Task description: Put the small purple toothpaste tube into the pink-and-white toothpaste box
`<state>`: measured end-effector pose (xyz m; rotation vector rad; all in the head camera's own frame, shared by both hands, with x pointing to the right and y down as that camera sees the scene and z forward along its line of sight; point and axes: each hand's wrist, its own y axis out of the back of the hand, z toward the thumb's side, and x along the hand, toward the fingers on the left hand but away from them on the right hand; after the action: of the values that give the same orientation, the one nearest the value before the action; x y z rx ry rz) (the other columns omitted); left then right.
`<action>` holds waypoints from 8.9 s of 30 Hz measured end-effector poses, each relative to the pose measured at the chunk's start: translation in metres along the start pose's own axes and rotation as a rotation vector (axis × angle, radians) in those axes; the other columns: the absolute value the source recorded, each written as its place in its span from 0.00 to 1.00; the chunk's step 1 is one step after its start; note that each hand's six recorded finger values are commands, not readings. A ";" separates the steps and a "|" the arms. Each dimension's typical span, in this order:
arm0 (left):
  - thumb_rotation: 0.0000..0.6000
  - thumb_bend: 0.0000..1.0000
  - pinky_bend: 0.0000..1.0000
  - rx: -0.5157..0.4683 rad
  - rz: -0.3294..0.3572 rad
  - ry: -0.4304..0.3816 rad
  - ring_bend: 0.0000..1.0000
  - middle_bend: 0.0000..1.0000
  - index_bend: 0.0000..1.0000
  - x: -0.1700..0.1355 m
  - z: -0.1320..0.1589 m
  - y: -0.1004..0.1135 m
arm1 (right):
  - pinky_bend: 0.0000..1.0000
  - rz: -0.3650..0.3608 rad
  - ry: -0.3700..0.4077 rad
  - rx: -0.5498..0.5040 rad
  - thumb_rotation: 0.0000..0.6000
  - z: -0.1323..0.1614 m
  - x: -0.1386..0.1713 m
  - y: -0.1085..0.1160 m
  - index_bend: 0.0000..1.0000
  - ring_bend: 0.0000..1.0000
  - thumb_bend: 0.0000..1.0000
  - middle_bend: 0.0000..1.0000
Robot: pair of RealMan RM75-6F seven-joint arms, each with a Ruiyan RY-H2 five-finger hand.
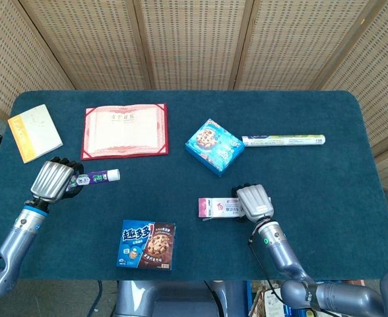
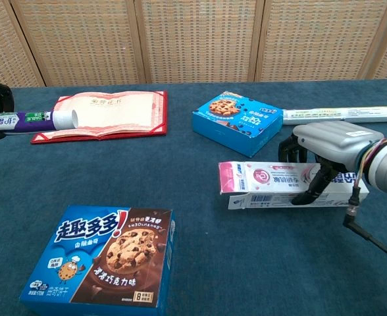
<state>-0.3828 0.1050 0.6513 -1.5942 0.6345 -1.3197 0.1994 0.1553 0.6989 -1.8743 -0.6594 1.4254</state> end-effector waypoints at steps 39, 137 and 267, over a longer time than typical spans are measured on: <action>1.00 0.47 0.41 -0.099 0.024 -0.178 0.44 0.64 0.86 0.013 0.058 0.057 | 0.48 -0.059 0.046 -0.222 1.00 0.057 -0.002 0.070 0.63 0.41 0.18 0.53; 1.00 0.47 0.41 0.007 -0.126 -0.293 0.44 0.64 0.86 0.029 0.159 0.084 | 0.49 -0.031 0.145 -0.268 1.00 0.095 0.001 0.065 0.63 0.43 0.18 0.53; 1.00 0.42 0.00 -0.256 0.161 -0.103 0.00 0.00 0.18 -0.067 0.037 0.074 | 0.49 -0.218 -0.084 -0.431 1.00 -0.099 0.045 0.073 0.65 0.44 0.18 0.53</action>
<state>-0.3541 0.1419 0.5554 -1.7631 0.8766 -1.0630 0.3066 0.1207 0.6315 -1.9894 -1.2534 1.2978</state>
